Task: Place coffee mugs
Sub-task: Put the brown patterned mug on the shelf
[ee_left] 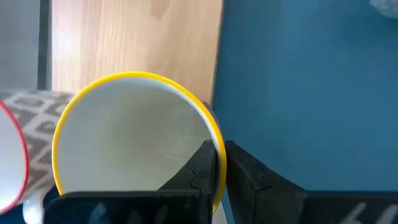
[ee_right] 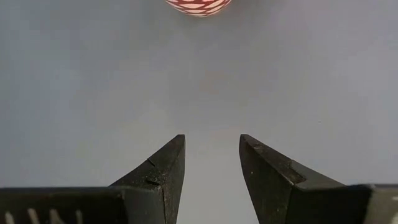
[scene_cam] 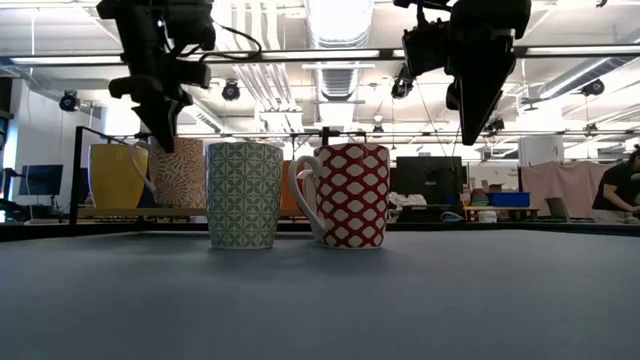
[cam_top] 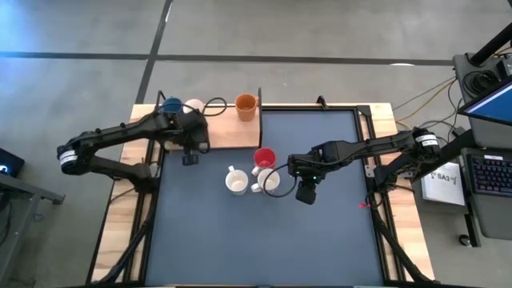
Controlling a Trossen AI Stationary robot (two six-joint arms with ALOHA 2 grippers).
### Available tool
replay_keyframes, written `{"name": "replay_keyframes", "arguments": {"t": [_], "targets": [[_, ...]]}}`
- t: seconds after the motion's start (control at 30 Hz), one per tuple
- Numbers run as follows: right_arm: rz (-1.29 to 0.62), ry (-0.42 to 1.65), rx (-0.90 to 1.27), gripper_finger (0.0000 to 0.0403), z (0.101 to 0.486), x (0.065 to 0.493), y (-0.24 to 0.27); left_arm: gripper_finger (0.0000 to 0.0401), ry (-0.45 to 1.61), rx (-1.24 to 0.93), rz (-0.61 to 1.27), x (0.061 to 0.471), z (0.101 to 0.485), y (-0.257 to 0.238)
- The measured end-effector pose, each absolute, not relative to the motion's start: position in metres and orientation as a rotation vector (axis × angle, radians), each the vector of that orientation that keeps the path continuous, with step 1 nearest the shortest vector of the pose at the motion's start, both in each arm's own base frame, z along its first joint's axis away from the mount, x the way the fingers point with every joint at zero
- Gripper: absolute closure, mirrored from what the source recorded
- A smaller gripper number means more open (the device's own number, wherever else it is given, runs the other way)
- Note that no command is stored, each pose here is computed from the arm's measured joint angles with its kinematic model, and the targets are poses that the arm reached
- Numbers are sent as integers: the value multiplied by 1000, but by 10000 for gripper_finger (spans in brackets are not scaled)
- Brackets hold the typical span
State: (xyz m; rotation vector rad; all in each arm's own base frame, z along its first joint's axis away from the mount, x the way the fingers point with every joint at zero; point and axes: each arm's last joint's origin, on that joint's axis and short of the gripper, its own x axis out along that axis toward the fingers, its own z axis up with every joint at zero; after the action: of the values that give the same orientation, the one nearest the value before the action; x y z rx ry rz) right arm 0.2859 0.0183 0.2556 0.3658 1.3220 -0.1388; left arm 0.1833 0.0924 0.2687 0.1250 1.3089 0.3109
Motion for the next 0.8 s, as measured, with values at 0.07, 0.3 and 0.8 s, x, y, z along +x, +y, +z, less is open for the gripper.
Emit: {"name": "replay_keyframes", "arguments": {"t": [0.07,0.3,0.8], "targets": [[-138,1321,366,262,256,286,18,391,1313,104,331,182,268,95],[-137,1314,366,262,256,287,18,389,1323,75,362,178,266,101],[-135,1307,366,262,256,287,18,388,1330,43,393,175,264,107]]}}
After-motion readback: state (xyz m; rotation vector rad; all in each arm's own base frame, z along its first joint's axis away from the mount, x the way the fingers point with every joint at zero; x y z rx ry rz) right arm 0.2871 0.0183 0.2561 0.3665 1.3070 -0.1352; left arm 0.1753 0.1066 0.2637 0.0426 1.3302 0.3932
